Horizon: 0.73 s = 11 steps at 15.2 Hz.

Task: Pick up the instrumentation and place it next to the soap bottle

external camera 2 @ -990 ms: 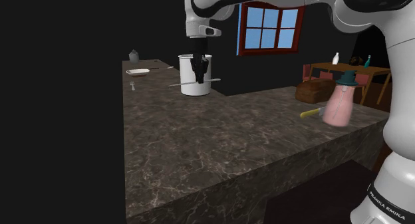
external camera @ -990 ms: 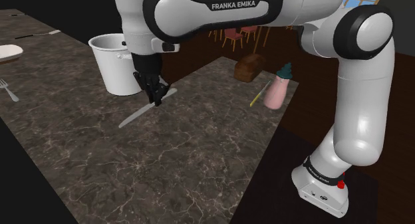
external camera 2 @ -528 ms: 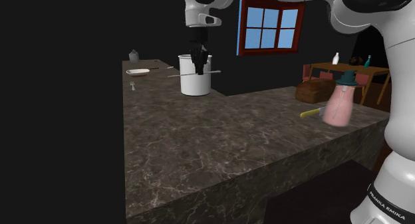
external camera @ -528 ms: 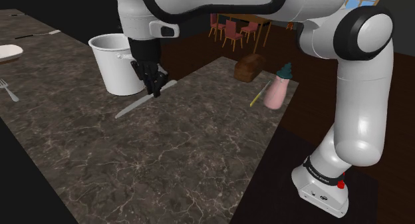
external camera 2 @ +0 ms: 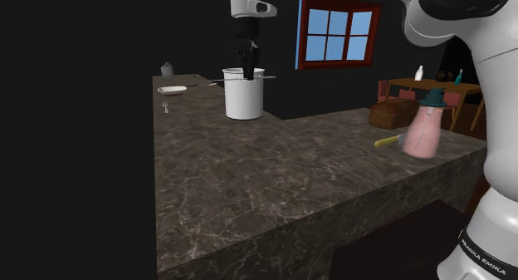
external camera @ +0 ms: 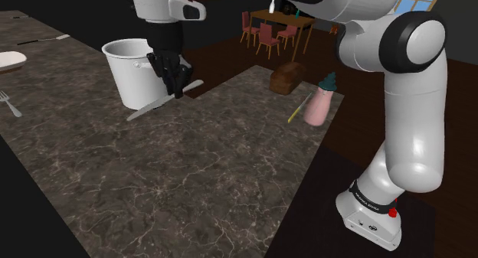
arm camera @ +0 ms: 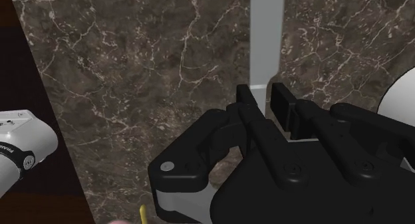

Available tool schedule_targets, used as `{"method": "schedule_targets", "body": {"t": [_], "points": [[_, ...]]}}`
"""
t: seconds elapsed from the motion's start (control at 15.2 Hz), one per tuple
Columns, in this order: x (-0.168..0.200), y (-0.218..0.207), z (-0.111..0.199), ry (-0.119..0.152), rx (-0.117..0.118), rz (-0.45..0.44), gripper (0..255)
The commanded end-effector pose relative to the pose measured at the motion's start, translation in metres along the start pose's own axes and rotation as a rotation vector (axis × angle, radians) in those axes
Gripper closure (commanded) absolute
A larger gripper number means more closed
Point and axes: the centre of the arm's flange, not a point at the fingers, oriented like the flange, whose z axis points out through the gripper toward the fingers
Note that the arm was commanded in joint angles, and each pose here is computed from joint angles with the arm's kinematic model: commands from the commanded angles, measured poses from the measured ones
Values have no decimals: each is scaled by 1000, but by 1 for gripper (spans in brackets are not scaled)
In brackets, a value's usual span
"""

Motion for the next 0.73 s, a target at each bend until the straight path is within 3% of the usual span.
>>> {"method": "schedule_targets", "body": {"t": [0.0, 0.46, 0.66], "points": [[1, 0, -11, 0, 0, 0, 255], [1, 1, -45, 0, 0, 0, 255], [39, 12, -45, 0, 0, 0, 255]]}}
